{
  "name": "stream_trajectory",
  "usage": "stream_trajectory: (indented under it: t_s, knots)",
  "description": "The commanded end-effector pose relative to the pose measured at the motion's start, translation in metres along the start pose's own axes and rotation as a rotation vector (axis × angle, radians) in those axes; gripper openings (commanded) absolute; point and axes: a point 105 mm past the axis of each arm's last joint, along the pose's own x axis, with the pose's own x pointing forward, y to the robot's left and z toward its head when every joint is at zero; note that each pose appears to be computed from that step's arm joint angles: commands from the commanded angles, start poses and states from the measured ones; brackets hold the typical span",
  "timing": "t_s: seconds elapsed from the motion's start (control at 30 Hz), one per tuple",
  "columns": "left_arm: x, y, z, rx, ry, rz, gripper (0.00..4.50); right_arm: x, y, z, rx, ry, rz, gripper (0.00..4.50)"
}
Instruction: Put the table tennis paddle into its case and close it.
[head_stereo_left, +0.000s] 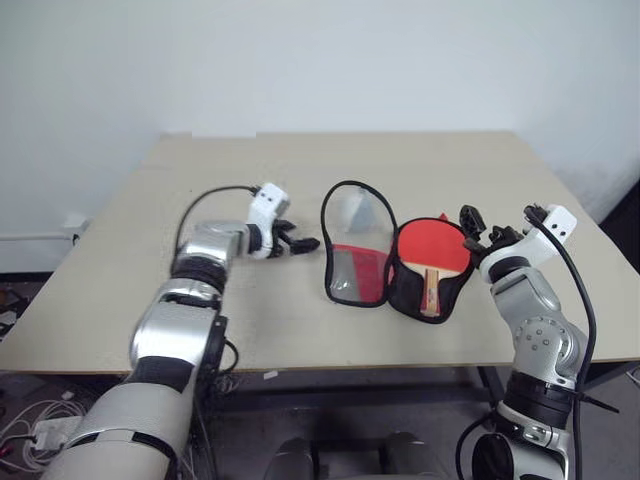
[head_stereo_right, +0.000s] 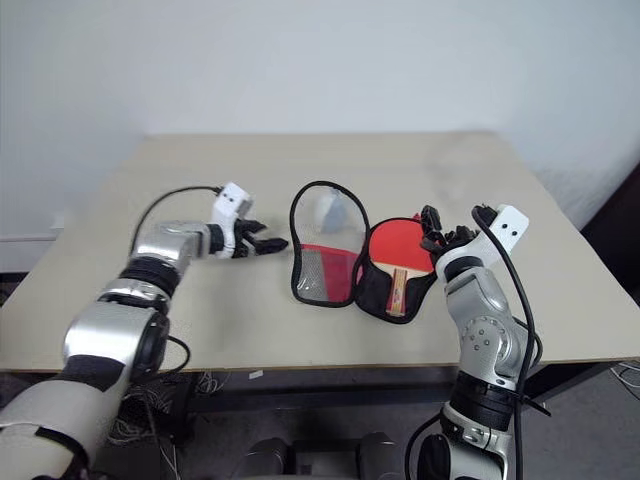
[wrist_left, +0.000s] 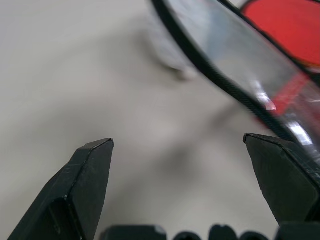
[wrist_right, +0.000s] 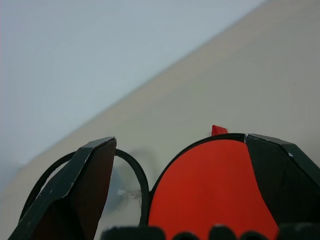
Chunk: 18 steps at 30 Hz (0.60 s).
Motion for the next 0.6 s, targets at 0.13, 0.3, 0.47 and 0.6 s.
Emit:
stream_trajectory:
  t_s: [0.13, 0.3, 0.47, 0.6]
  knots:
    - [0.026, -0.048, 0.038, -0.089, -0.127, -0.221, 4.5, -0.003, 0.002, 0.029, 0.009, -0.115, 0.004, 4.46]
    - [0.037, -0.095, 0.054, -0.186, -0.16, -0.481, 4.5, -0.007, -0.005, 0.037, 0.046, -0.167, -0.026, 4.46]
    - [0.051, -0.119, 0.041, -0.246, -0.106, -0.538, 4.5, -0.011, -0.017, 0.047, 0.096, -0.24, -0.082, 4.46]
    - [0.059, -0.125, 0.034, -0.328, -0.091, -0.509, 4.5, -0.012, -0.023, 0.043, 0.091, -0.236, -0.119, 4.46]
